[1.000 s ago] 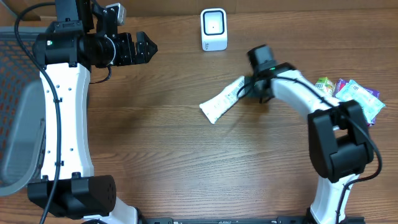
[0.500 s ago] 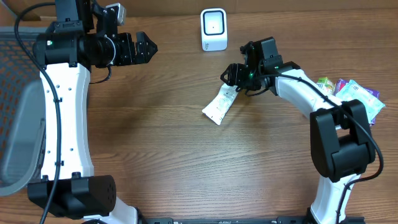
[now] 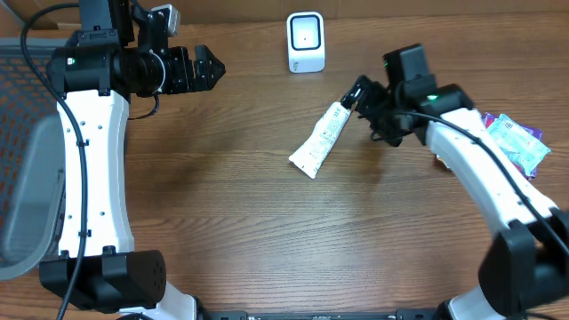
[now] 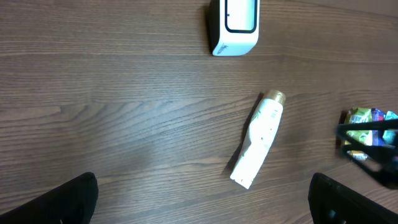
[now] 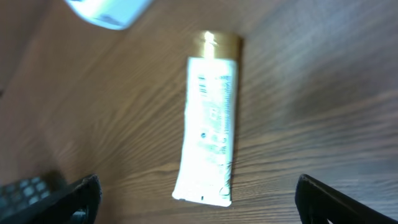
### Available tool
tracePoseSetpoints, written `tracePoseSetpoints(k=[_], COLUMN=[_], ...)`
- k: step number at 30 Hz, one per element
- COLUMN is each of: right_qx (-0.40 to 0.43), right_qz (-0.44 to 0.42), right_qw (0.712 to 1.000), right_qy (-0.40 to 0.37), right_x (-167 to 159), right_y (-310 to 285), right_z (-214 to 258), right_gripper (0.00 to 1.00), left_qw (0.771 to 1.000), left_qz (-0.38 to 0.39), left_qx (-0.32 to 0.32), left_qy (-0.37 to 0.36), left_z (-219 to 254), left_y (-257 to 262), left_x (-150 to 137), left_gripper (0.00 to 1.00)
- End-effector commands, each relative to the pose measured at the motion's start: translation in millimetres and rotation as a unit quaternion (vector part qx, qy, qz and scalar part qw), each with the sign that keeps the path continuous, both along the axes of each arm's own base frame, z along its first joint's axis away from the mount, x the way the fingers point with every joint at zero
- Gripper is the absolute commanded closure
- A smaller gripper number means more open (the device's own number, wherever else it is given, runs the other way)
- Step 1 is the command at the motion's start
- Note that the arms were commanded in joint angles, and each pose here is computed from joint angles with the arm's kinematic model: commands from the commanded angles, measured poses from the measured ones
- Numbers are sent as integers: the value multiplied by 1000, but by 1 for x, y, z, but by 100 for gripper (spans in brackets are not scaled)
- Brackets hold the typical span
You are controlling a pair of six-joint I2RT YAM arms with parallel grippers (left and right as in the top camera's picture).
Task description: Scan the item barcode
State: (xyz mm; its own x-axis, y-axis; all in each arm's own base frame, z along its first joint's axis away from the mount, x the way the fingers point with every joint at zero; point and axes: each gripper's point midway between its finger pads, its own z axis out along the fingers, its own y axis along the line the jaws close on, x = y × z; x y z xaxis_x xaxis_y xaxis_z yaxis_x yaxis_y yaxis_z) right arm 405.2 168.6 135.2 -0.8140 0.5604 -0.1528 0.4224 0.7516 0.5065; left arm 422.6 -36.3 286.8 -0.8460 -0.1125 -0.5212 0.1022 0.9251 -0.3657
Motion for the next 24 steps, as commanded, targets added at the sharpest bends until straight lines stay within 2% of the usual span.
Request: tracePoseSetpoints(k=[1, 5, 7, 12, 17, 24], right_qx=[15, 47, 53, 49, 32, 32], right_qz=[-19, 29, 39, 38, 33, 58], right_qw=[998, 998, 998, 998, 999, 998], right_qy=[56, 27, 16, 9, 8, -25], right_x=[-15, -22, -25, -30, -36, -35], right_y=[20, 57, 65, 64, 59, 72], right_z=[-46, -69, -76, -90, -109, -120], right_gripper=[6, 18, 21, 18, 25, 27], left_qw=[1000, 1000, 1000, 1000, 1000, 1000], left_qz=[-4, -4, -4, -4, -4, -4], left_qx=[-2, -2, -2, -2, -2, -2], left_qy=[2, 2, 2, 2, 2, 2], left_z=[-1, -1, -1, -1, -1, -1], left_y=[-5, -5, -5, -5, -5, -5], left_x=[0, 0, 0, 0, 0, 0], left_gripper=[0, 0, 1, 0, 0, 1])
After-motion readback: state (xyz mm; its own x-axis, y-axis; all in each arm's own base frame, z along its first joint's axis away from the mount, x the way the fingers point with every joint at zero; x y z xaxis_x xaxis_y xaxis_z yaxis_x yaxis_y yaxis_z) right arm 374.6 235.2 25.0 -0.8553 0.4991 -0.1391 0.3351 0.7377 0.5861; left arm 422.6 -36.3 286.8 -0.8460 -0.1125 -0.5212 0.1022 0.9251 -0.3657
